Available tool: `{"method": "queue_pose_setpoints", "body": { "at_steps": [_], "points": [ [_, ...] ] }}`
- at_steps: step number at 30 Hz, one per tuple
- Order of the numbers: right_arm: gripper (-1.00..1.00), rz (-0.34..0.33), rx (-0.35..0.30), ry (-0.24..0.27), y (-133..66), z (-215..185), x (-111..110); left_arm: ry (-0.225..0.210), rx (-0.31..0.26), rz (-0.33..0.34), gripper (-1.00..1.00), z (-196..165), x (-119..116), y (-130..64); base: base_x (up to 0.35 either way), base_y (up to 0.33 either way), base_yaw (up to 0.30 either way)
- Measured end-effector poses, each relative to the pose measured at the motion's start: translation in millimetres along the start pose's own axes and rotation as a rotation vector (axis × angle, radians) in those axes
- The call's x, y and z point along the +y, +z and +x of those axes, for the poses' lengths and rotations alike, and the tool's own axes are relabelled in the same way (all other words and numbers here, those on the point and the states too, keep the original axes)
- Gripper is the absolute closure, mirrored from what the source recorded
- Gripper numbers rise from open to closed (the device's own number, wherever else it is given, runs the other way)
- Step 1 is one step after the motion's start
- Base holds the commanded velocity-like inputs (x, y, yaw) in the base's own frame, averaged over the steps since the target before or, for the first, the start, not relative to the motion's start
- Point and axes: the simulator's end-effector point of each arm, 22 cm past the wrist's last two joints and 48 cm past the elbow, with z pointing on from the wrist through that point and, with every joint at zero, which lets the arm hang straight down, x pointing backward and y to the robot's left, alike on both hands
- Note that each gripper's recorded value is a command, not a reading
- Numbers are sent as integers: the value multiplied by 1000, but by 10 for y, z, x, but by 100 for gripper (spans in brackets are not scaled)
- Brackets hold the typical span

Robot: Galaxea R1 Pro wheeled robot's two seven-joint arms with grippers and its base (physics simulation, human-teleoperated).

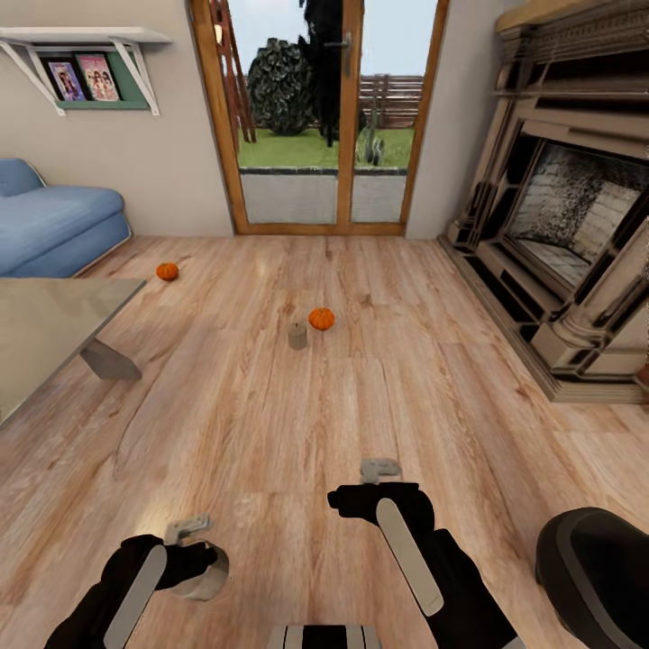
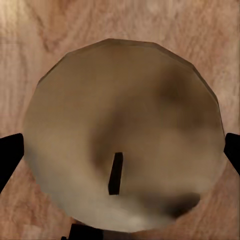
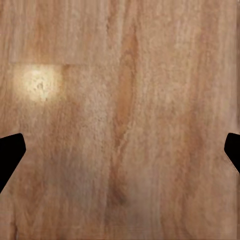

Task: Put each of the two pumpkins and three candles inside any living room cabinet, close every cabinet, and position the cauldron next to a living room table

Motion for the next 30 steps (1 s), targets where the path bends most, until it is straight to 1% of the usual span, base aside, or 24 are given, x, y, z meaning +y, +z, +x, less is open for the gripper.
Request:
{"method": "queue_pose_setpoints", "body": {
  "at_steps": [1,2,3,4,5,6,8,9,11,12,13,14,15,16,17,20,24,30],
  "points": [
    [-100,5,-3,-3,-13,-9,-6,3,-2,-8,100,-24,49,-25,0,0,0],
    [-100,20,-6,-6,-27,-20,-34,0,-8,-22,100,-77,162,-60,0,0,0],
    [-100,37,-11,-7,-45,-35,-65,5,-15,-47,100,-119,279,-89,0,0,0],
    [-100,59,-14,-6,-63,-46,-106,-6,-21,-48,100,-155,333,-114,0,0,0],
    [-100,101,-15,-3,-84,-51,-165,-24,-30,-52,100,-201,408,-145,0,0,0],
    [-100,130,-16,1,-108,-59,-188,-29,-36,-65,100,-231,483,-171,0,0,0],
    [-100,190,-15,5,-163,-68,-244,-50,-49,-63,100,-281,541,-215,0,0,0],
    [-100,230,-4,-4,-196,-49,-328,-56,-56,-69,100,-310,589,-240,0,0,0],
    [-100,257,12,-14,-242,-37,-382,-58,-63,-79,100,-356,662,-291,0,0,0],
    [-100,263,17,-16,-263,-41,-396,-58,-66,-91,100,-386,734,-326,0,0,0],
    [-100,269,22,-16,-284,-47,-410,-56,-69,-110,100,-426,862,-369,0,0,0],
    [-100,272,25,-15,-302,-57,-416,-46,-70,-137,100,-452,982,-409,0,0,0],
    [-100,276,27,-11,-321,-68,-435,-53,-75,-142,100,-502,1080,-456,0,0,0],
    [-100,279,28,-3,-340,-84,-458,-46,-80,-164,100,-552,1198,-509,0,0,0],
    [-100,281,29,3,-357,-99,-469,-43,-80,-174,100,-579,1253,-545,0,0,0],
    [-100,278,32,14,-410,-140,-472,-52,-75,-176,100,-620,1319,-605,0,0,0],
    [-100,264,35,22,-404,-132,-443,-57,-69,-176,100,-619,1326,-589,0,0,0],
    [-100,261,32,24,-402,-136,-431,-67,-64,-156,100,-592,1232,-556,0,0,34]
  ]
}}
